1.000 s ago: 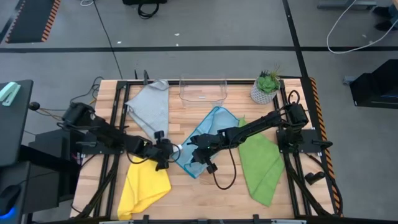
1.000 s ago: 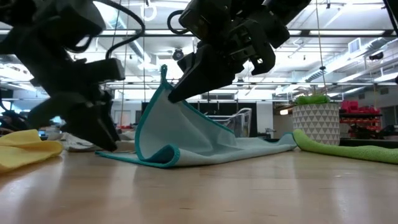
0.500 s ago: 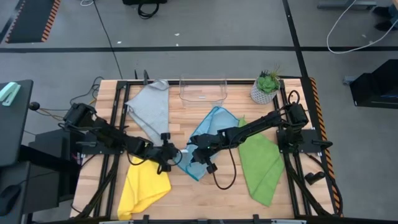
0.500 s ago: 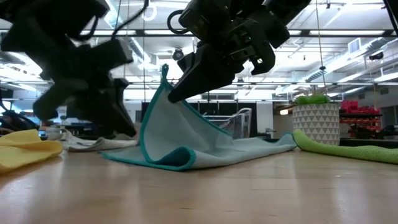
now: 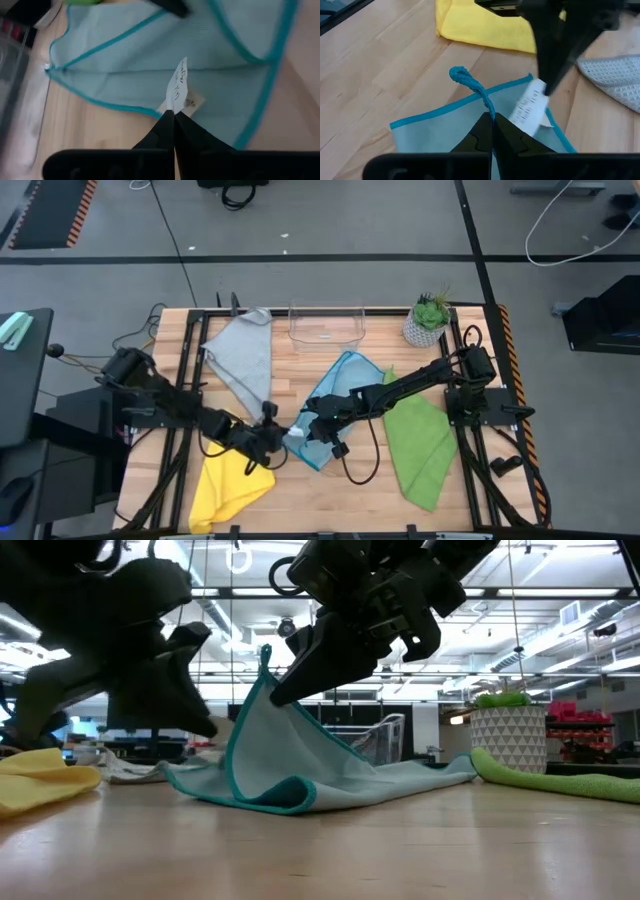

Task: Fold microfiber towels
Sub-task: Fold the blue microfiber towel

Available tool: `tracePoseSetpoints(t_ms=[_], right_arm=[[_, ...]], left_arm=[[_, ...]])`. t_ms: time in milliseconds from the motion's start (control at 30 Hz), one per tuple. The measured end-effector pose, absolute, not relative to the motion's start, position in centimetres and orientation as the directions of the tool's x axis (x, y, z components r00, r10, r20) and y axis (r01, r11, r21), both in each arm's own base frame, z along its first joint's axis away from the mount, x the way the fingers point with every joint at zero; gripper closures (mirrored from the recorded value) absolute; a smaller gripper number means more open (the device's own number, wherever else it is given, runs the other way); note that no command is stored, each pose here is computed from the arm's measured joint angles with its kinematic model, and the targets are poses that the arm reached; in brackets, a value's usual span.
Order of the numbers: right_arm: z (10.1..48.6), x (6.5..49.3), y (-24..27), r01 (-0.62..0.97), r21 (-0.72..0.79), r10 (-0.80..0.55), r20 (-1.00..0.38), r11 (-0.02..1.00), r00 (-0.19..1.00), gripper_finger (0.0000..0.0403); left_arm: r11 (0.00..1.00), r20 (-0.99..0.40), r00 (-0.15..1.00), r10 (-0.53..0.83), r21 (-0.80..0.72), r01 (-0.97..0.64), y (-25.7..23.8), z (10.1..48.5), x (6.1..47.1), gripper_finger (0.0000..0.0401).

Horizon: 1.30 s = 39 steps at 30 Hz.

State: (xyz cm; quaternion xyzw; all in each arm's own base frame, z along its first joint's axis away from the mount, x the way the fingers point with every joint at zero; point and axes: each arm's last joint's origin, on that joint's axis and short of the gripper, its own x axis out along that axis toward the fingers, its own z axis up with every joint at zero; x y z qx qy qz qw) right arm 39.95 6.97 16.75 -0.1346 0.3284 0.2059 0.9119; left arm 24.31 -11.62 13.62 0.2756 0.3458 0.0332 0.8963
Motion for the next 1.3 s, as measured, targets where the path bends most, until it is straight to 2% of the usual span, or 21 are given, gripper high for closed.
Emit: tracePoseSetpoints(t_ms=[167, 400, 533, 667, 800, 1000, 1200, 1300], right_arm=[[16.8, 39.9, 7.0, -0.464, -0.110, 0.287, -0.655, 0.879, 0.699, 0.0393], [16.8, 40.0, 7.0, -0.464, -0.110, 0.287, -0.655, 0.879, 0.699, 0.0392], [16.8, 40.0, 7.0, -0.463, -0.111, 0.287, -0.654, 0.879, 0.700, 0.0393], [16.9, 40.1, 6.9, -0.459, -0.118, 0.286, -0.639, 0.880, 0.714, 0.0391], [17.0, 40.2, 6.9, -0.457, -0.124, 0.288, -0.626, 0.881, 0.724, 0.0392], [17.2, 40.4, 6.7, -0.452, -0.137, 0.284, -0.610, 0.882, 0.740, 0.0392], [17.2, 40.4, 6.8, -0.449, -0.127, 0.288, -0.607, 0.884, 0.740, 0.0392], [17.2, 40.4, 6.7, -0.447, -0.125, 0.288, -0.608, 0.886, 0.740, 0.0392]], left_arm=[[0.827, -0.621, 0.746, 0.241, 0.533, 0.177, -12.1, 12.8, 24.2, 0.0344], [0.853, -0.650, 0.737, 0.184, 0.478, 0.209, -12.5, 11.7, 24.5, 0.0271], [0.856, -0.656, 0.736, 0.168, 0.468, 0.222, -12.6, 11.7, 24.5, 0.0248], [0.872, -0.653, 0.744, 0.141, 0.438, 0.219, -13.2, 12.7, 23.8, 0.0242], [0.905, -0.690, 0.708, 0.152, 0.384, 0.181, -13.0, 13.3, 22.7, 0.0255], [0.919, -0.756, 0.605, 0.251, 0.382, 0.097, -11.2, 11.6, 22.8, 0.0309], [0.922, -0.741, 0.608, 0.284, 0.385, 0.039, -9.8, 11.2, 24.1, 0.0386], [0.916, -0.707, 0.651, 0.275, 0.398, 0.045, -9.7, 11.5, 24.7, 0.0392]])
